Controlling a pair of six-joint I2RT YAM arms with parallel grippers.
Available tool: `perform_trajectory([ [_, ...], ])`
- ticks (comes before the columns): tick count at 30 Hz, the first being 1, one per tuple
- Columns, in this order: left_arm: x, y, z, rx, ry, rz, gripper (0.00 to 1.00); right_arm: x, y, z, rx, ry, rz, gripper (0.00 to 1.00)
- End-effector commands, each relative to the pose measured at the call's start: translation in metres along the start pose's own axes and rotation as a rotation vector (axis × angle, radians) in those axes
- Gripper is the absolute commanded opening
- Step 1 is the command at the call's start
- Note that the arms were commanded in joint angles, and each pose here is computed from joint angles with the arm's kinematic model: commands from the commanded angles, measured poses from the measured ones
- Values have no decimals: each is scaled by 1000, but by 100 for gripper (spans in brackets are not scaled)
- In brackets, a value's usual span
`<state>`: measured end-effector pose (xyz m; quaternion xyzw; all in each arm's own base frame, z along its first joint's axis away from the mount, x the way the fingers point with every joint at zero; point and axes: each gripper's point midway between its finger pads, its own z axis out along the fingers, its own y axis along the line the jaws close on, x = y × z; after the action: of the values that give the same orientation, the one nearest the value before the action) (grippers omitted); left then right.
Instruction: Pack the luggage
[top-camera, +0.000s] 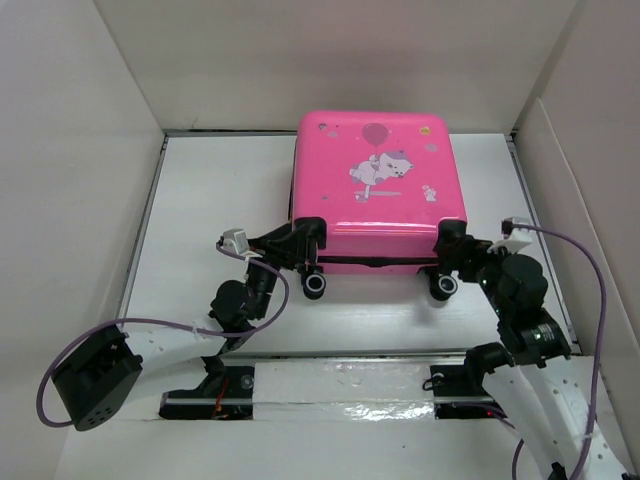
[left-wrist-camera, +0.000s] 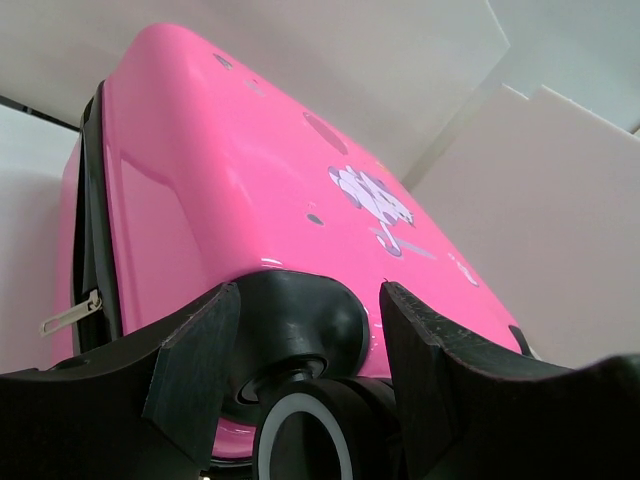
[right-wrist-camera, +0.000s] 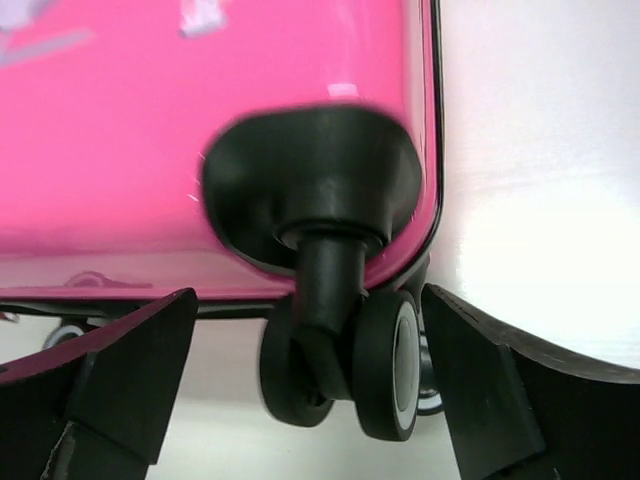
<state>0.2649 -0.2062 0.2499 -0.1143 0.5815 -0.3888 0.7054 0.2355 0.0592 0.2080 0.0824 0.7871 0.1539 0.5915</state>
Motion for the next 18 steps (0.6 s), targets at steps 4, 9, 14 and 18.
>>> perform_trajectory([
  [4,-8,-9,5,20,-14,-23,54,-88,62,-30,-250,-184,-95,85],
  [9,-5,-10,7,24,-6,-24,54,-48,178,-26,-896,-48,-95,16],
  [14,-3,-12,8,27,5,-26,54,-18,244,-31,-1111,19,-287,41],
  [18,-4,-12,8,24,4,-30,54,-3,284,-31,-1170,-21,-506,69],
])
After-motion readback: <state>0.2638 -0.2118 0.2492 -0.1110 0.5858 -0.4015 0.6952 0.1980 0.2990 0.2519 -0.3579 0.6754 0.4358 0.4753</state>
